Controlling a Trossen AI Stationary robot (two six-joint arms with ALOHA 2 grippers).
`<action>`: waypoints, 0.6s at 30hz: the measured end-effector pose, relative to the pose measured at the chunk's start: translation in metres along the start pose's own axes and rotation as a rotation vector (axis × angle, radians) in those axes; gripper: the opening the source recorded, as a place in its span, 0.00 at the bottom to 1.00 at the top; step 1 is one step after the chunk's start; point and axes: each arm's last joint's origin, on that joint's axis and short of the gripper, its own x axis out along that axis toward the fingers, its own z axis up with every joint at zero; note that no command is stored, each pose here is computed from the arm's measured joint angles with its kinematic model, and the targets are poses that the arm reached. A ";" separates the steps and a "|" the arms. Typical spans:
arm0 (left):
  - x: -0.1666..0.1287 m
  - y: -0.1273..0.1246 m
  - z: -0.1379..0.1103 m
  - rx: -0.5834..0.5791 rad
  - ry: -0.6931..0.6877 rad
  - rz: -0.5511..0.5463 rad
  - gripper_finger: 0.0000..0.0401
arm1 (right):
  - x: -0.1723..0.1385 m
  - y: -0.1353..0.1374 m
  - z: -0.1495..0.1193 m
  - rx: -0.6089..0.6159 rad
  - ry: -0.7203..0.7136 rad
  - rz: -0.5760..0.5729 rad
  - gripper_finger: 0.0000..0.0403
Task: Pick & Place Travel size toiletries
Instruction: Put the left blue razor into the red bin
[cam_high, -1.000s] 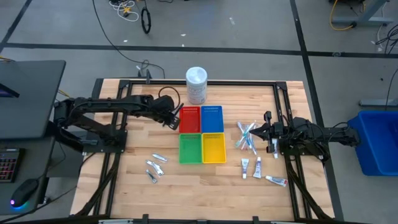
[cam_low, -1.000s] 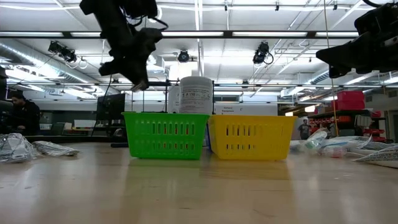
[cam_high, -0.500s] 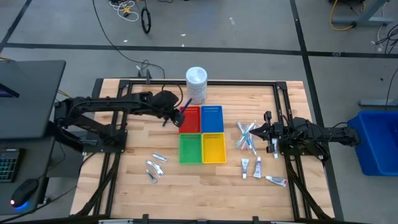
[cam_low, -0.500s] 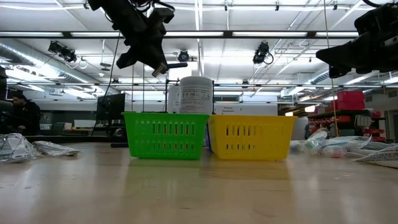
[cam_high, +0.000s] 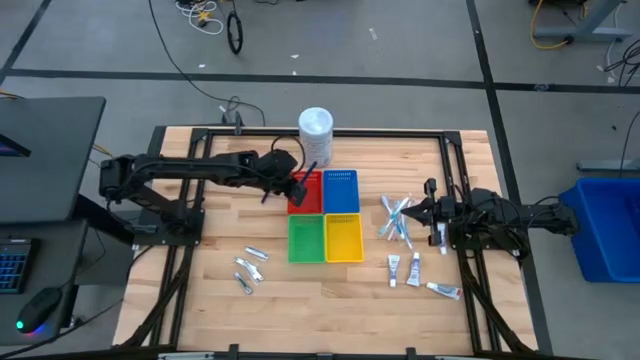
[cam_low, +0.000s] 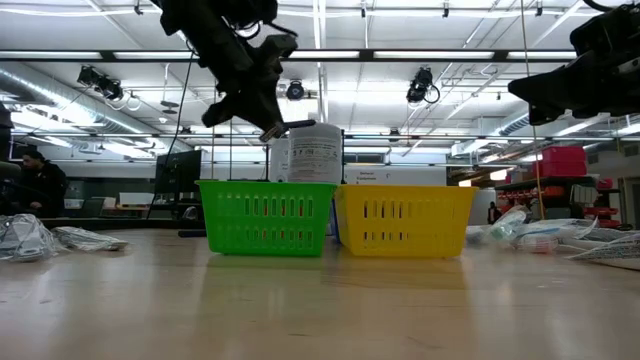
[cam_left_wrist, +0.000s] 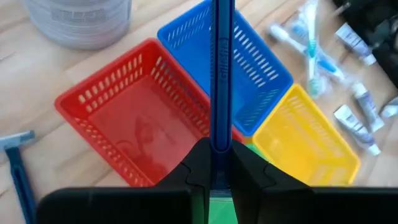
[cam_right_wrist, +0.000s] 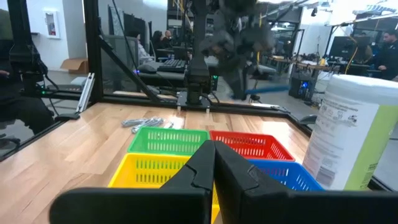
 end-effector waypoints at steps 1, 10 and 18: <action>0.004 -0.002 0.001 -0.001 -0.008 -0.019 0.11 | 0.000 0.000 0.000 0.000 0.000 0.000 0.03; 0.011 0.000 0.001 -0.003 0.002 -0.005 0.09 | 0.002 0.000 -0.003 0.000 0.033 0.004 0.03; 0.011 0.000 0.001 -0.028 -0.017 0.015 0.13 | 0.002 0.000 -0.003 0.000 0.033 0.003 0.03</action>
